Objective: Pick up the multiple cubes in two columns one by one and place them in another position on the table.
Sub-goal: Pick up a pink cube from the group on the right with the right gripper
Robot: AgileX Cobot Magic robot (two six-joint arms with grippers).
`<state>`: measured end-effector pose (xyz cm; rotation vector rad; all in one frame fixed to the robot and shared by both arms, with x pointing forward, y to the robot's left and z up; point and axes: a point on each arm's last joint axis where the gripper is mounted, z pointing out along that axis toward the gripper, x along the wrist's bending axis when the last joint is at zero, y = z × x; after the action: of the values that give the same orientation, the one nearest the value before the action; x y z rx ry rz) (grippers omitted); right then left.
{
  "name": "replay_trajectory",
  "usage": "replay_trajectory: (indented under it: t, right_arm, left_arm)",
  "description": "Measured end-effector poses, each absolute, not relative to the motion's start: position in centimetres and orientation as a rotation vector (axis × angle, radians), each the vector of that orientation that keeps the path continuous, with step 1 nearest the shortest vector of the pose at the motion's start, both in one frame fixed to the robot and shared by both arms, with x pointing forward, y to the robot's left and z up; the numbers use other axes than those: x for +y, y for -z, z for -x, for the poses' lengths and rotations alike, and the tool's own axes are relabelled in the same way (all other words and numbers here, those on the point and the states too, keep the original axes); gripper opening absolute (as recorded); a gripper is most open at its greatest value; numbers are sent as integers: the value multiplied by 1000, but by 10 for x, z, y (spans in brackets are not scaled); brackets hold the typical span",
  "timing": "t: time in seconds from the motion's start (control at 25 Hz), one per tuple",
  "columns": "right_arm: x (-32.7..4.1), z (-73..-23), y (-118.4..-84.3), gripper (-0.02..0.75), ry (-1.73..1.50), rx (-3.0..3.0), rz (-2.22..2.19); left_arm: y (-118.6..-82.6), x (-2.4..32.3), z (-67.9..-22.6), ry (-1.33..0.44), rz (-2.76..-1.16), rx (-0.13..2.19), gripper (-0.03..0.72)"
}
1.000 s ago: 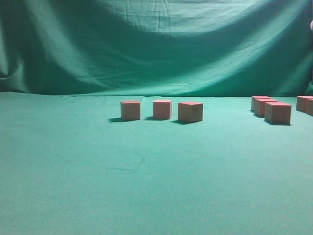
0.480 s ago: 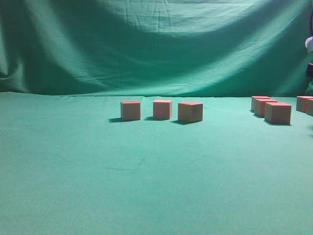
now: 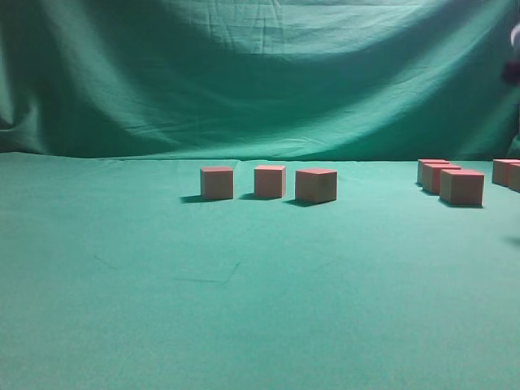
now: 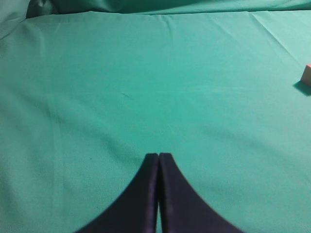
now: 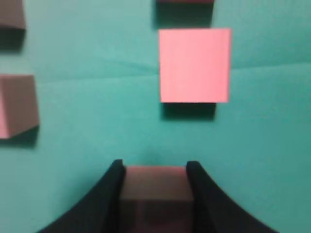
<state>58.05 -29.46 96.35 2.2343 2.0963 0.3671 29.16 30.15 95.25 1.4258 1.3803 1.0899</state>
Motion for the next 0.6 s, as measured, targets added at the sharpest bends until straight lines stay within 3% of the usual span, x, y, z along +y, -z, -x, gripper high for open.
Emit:
replay_trajectory:
  t: [0.28, 0.6]
  right_arm:
    - [-276, -554, -1029, 262, -600, 2083, -2180]
    - [-192, -493, -1083, 262, -744, 2434, -1769]
  left_arm:
    - [-953, 301, -292, -1090, -1426, 1380, 0]
    - [-953, 301, -292, -1090, -1426, 1380, 0]
